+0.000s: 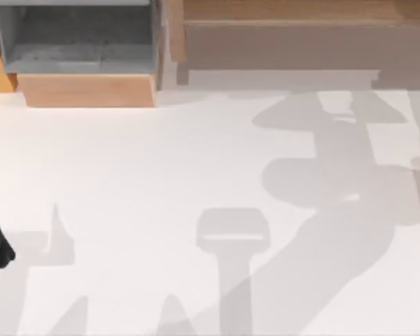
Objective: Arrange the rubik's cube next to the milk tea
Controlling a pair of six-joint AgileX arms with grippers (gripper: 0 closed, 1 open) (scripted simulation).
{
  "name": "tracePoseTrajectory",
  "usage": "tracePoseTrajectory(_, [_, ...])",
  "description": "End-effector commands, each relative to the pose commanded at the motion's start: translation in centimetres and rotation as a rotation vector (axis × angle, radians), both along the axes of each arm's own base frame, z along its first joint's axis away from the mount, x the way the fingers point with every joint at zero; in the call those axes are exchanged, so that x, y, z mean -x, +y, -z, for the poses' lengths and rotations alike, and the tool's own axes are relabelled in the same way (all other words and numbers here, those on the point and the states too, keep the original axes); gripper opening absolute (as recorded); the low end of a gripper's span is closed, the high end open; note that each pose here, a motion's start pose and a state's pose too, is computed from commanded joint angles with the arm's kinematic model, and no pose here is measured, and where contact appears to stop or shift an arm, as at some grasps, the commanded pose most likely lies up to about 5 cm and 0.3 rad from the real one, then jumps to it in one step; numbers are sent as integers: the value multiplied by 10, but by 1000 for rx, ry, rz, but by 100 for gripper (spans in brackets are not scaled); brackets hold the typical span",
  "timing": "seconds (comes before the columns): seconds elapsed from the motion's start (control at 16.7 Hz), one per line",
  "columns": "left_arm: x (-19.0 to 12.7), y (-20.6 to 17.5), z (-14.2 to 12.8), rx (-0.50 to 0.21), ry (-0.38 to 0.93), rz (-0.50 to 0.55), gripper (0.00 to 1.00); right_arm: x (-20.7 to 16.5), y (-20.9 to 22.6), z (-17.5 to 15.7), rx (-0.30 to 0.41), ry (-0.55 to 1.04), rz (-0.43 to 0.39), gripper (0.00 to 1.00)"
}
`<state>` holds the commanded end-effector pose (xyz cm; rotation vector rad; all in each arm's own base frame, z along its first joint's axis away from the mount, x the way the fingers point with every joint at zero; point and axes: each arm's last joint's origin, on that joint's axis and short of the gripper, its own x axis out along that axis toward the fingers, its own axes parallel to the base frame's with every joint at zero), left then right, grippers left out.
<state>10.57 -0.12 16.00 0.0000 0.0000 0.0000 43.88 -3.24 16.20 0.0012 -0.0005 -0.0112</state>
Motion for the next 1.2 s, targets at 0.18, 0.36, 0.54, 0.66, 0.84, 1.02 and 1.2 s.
tracePoseTrajectory(0.18, [0,0,0,0,0,0,100,0,0,-7,0,0,0,0])
tracePoseTrajectory(0.36, [0,0,0,0,0,0,100,0,0,-5,-2,5,0,0])
tracePoseTrajectory(0.54, [0,0,0,0,0,0,100,-1,1,-16,-15,-7,-13,0])
tracePoseTrajectory(0.66, [0,0,0,0,0,0,100,-5,12,-30,-47,2,-65,0])
tracePoseTrajectory(0.84, [0,0,0,0,0,0,100,-10,49,-57,-120,68,-203,0])
tracePoseTrajectory(1.02, [0,0,0,0,0,0,100,-6,94,-91,-198,203,-342,0])
tracePoseTrajectory(1.2, [0,0,0,0,0,0,100,8,134,-112,-256,440,-420,0])
